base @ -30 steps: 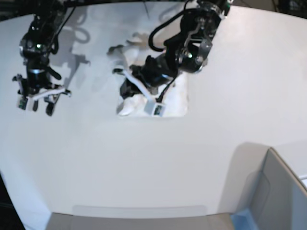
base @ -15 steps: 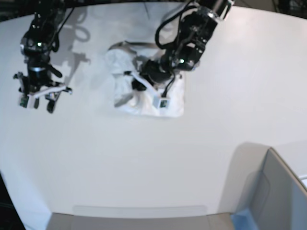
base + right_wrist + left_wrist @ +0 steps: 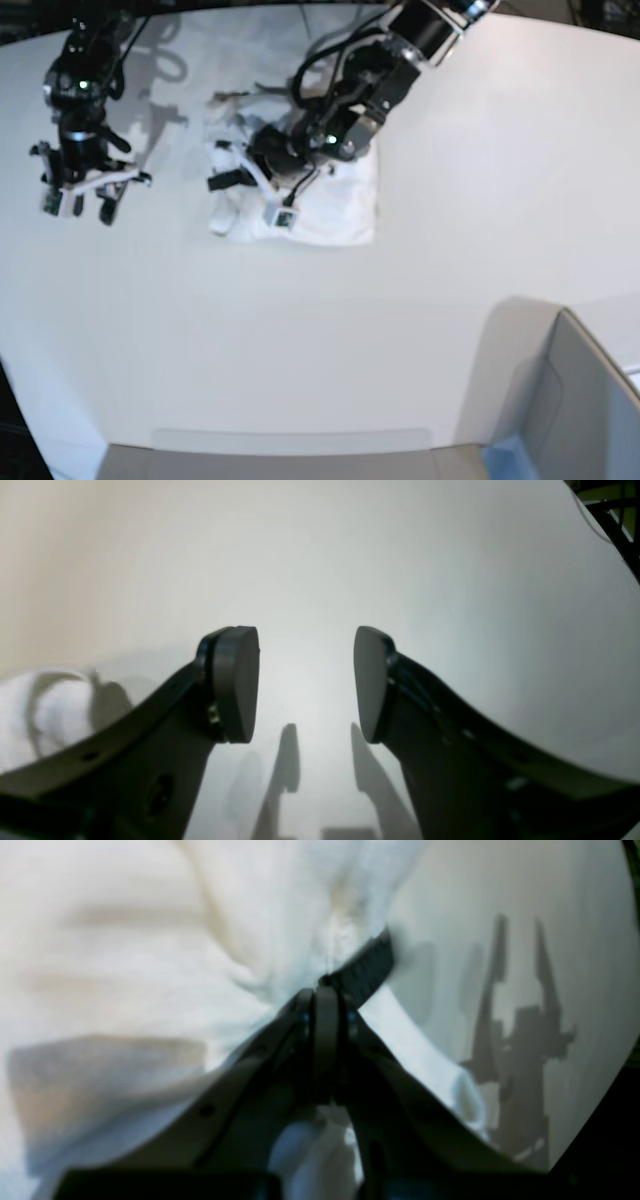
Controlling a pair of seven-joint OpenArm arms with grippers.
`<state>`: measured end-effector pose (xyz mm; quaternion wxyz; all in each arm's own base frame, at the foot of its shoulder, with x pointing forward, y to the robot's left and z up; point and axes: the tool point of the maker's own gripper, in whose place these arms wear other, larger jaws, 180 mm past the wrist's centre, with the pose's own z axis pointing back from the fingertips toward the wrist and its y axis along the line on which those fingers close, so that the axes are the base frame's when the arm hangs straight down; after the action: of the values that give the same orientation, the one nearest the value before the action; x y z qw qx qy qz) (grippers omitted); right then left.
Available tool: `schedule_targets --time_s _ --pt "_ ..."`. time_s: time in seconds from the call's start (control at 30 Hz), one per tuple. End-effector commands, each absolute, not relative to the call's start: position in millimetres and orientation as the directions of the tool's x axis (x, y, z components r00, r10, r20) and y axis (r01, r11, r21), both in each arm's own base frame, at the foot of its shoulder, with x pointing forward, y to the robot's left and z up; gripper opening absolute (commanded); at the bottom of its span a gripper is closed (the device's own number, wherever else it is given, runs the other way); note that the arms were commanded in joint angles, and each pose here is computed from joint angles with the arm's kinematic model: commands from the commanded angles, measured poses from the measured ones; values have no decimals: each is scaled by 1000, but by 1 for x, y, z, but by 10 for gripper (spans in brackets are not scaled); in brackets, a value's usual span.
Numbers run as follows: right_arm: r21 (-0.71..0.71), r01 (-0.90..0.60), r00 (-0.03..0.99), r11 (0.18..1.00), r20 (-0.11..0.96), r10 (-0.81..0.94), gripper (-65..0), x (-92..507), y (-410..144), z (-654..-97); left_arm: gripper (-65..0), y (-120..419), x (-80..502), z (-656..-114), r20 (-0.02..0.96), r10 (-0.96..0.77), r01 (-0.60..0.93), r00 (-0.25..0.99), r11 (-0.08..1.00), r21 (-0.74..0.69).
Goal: Layout the t-shirt on the table in an organized manner, then fold the t-shirt properly
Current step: 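Grasp opposite ends of the white bundle with both grippers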
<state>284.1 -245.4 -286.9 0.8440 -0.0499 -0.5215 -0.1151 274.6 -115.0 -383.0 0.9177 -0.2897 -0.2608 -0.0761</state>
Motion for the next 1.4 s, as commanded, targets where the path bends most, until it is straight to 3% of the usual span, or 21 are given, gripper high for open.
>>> schedule_targets --time_s 0.0,0.2,0.43,0.87,1.13,1.37 --pt "55 213 368 975 921 -132 -342 290 -241 -268 -644 -118 288 -356 593 36 330 805 803 -497" --pt "229 -60 337 972 921 -196 -342 294 -178 -253 -644 -86 311 -274 745 140 392 652 779 -489" --pt "400 -271 495 875 838 -230 -342 257 -98 -280 -643 9 344 -309 737 165 212 655 897 -388" --pt "523 -262 693 811 687 -218 -342 221 -54 -347 -643 55 338 -390 612 136 71 779 951 -301" --pt "515 -239 698 823 680 -222 -343 261 -62 -368 -645 99 312 -412 580 84 49 810 976 -211" --pt "471 -257 731 844 666 -150 -343 317 -74 -372 -644 116 283 -409 566 163 -25 808 970 -244"
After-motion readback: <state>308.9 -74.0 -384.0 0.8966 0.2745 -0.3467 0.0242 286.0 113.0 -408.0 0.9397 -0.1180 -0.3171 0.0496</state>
